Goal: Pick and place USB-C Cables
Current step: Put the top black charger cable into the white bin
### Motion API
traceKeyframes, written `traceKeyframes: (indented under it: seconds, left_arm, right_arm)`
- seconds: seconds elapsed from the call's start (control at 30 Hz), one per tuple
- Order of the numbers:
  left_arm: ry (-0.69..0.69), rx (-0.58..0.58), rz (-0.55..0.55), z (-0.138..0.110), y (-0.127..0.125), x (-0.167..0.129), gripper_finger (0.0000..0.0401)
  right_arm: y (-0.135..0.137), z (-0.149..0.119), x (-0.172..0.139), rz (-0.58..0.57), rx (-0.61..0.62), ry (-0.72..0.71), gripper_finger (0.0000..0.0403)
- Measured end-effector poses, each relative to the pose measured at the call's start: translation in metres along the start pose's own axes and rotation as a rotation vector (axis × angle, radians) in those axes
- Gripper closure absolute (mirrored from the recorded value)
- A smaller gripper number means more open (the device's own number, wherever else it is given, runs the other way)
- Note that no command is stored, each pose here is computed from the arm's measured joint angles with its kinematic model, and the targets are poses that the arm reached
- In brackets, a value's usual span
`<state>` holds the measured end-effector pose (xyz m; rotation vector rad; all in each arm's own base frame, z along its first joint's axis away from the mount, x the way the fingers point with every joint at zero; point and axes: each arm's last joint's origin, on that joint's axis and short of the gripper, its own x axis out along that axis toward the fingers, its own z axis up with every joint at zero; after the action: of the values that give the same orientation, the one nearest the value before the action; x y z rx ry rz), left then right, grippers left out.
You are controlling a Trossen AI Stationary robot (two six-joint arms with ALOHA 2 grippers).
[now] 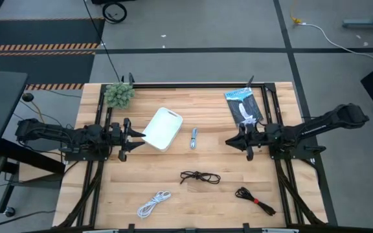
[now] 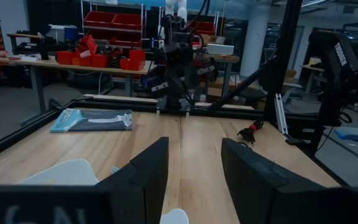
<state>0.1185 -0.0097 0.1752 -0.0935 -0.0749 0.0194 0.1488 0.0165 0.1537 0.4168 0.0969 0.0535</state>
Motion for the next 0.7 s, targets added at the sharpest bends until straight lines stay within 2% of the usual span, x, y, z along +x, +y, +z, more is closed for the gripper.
traceKeyframes:
  seconds: [0.23,0.43,0.57,0.7]
  left_arm:
    - [0.0,0.0,0.0,0.0,0.0,0.0,0.0245]
    - [0.0,0.0,0.0,0.0,0.0,0.0,0.0245]
    - [0.0,0.0,0.0,0.0,0.0,0.0,0.0245]
    - [0.0,0.0,0.0,0.0,0.0,0.0,0.0245]
  right_arm:
    - [0.014,0.012,0.025,0.039,-0.088,0.058,0.0357]
    - [0.024,0.025,0.059,-0.008,-0.187,0.162,0.0355]
    - [0.025,0.025,0.084,-0.062,-0.259,0.286,0.0337]
    - [0.028,0.021,0.108,-0.076,-0.27,0.366,0.03]
